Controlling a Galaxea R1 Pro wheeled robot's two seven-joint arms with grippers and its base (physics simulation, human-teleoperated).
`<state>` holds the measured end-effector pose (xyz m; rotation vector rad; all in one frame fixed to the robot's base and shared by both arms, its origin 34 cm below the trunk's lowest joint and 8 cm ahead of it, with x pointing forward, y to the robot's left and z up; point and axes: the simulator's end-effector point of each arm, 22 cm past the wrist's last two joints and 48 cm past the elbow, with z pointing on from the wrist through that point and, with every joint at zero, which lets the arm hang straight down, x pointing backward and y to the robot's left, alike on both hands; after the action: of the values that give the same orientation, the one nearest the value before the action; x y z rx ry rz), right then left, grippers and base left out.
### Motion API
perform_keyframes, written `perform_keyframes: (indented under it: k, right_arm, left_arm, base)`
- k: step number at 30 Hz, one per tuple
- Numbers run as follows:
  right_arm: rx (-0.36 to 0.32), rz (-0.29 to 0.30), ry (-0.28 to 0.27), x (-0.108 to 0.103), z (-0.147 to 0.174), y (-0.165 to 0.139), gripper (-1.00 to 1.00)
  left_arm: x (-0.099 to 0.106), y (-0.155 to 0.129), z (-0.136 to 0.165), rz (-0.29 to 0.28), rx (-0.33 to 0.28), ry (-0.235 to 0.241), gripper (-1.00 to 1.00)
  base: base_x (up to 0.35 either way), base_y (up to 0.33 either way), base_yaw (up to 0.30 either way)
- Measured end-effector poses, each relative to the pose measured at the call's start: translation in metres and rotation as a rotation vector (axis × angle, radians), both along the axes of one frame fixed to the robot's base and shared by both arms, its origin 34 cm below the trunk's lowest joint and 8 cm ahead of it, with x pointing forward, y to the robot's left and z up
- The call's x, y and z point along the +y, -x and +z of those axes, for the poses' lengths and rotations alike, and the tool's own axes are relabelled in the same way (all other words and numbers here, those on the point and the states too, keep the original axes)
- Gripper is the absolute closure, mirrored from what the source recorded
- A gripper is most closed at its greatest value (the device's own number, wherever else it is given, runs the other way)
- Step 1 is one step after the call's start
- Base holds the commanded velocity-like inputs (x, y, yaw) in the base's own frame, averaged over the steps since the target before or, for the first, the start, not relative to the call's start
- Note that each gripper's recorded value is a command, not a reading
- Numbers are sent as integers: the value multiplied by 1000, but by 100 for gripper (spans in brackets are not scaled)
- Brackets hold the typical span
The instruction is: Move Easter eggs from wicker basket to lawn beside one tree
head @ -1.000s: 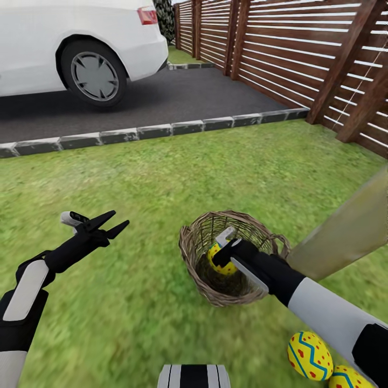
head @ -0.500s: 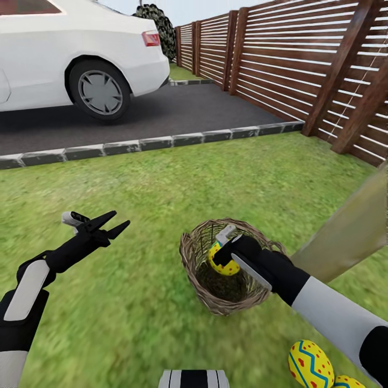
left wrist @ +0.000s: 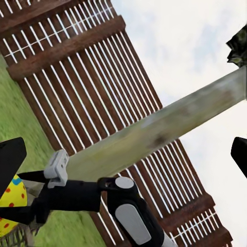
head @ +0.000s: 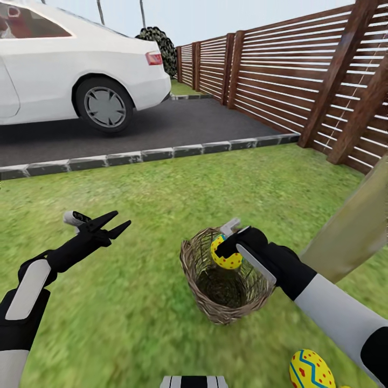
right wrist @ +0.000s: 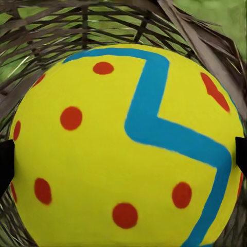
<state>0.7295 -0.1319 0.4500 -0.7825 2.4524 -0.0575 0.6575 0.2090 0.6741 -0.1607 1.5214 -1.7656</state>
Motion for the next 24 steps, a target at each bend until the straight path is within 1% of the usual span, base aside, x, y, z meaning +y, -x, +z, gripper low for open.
perform_keyframes:
  k: [2,6,24]
  right_arm:
    - [-15,-5,5,-7,8,-2,100]
    - [-77,1,-11,-13,39,-8,100]
    - [-160,8,-17,-11,93,-7,100]
  left_arm:
    - [0,1,5,0,-8,0,-100]
    - [0,4,15,1,-24,0,-100]
    - [0,20,58,0,-97,0,-100]
  base:
    - [0,0,0]
    - [0,0,0]
    - [0,0,0]
